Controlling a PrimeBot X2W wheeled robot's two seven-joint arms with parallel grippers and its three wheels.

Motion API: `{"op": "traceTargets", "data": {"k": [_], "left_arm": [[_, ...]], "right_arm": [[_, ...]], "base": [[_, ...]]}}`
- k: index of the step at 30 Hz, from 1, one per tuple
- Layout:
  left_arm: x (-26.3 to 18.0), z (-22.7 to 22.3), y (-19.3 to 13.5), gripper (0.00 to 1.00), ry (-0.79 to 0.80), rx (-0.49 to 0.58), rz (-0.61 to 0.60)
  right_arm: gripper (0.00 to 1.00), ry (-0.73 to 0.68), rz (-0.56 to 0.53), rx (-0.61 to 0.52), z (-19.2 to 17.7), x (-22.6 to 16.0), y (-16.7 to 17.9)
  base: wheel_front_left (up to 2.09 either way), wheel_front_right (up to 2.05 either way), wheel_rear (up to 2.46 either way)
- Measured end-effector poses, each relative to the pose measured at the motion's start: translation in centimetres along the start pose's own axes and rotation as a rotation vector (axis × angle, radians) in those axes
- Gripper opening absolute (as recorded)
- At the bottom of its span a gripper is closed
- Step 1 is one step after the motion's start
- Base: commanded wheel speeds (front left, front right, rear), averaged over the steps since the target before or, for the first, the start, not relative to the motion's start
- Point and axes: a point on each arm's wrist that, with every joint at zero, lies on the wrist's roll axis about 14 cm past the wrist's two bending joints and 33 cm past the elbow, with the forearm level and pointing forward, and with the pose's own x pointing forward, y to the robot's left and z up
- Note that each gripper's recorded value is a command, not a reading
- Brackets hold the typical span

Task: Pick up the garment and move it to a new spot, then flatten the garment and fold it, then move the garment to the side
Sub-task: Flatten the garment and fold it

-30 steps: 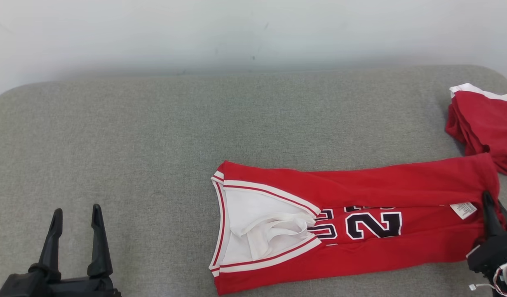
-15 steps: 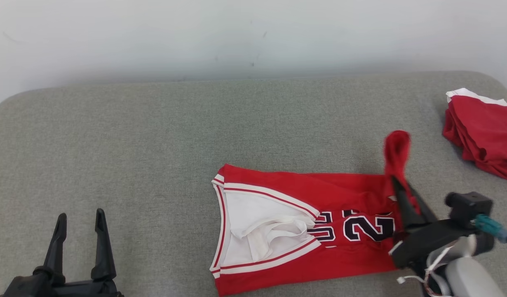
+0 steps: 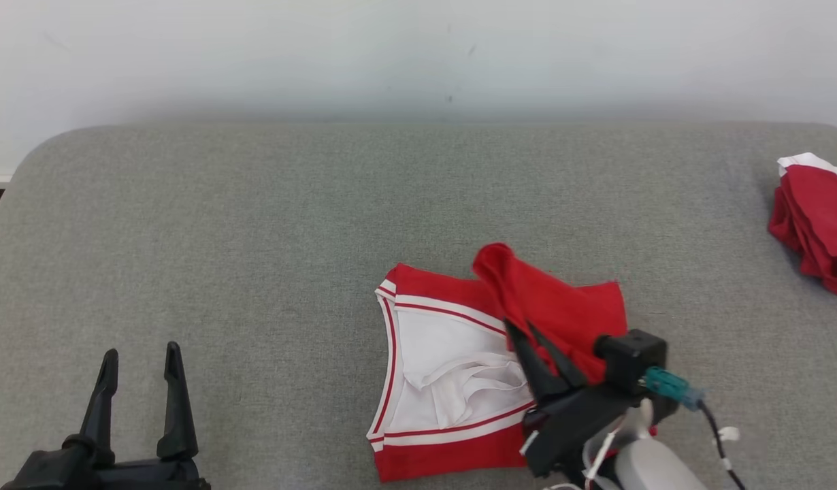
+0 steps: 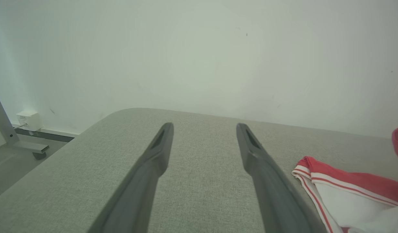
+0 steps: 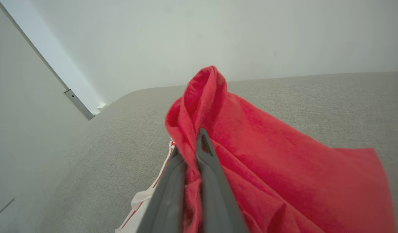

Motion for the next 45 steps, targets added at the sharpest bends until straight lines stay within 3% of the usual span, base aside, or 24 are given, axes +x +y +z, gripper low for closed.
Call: {"op": "traceTargets", "data": {"k": [18, 19, 20, 21, 33, 37, 45], "left_arm": [[0.5, -0.7, 0.5, 1.00, 0.019, 0.001, 0.022], [0.5, -0.8, 0.5, 1.00, 0.022, 0.001, 0.023], [0.6, -0.9, 0.5, 1.00, 0.023, -0.002, 0.021], [0.6, -0.9, 0.5, 1.00, 0.024, -0.003, 0.019], [0.7, -0.2, -0.4, 1.00, 0.001, -0.008, -0.007], [0.7, 0.1, -1.0, 1.00, -0.007, -0.010, -0.027], [0.2, 0.6, -1.6, 1.00, -0.019, -0.011, -0.049]], "right_arm": [[0.00, 0.036, 0.172, 0.089, -2.5, 3.7, 5.8], [0.24, 0.037, 0.176, 0.087, -2.6, 3.8, 5.9], [0.91, 0.036, 0.181, 0.085, -2.6, 3.9, 6.0], [1.00, 0.036, 0.184, 0.092, -2.6, 3.9, 6.1], [1.00, -0.169, 0.076, -0.010, 3.8, 3.8, 2.3], [1.00, -0.241, -0.010, -0.074, 6.1, 1.9, -0.9], [1.00, -0.293, -0.176, -0.133, 6.9, -3.6, -5.6]], "base": [[0.00, 0.00, 0.00], [0.00, 0.00, 0.00], [0.00, 0.00, 0.00], [0.00, 0.00, 0.00], [0.00, 0.00, 0.00], [0.00, 0.00, 0.00], [0.00, 0.00, 0.00]]}}
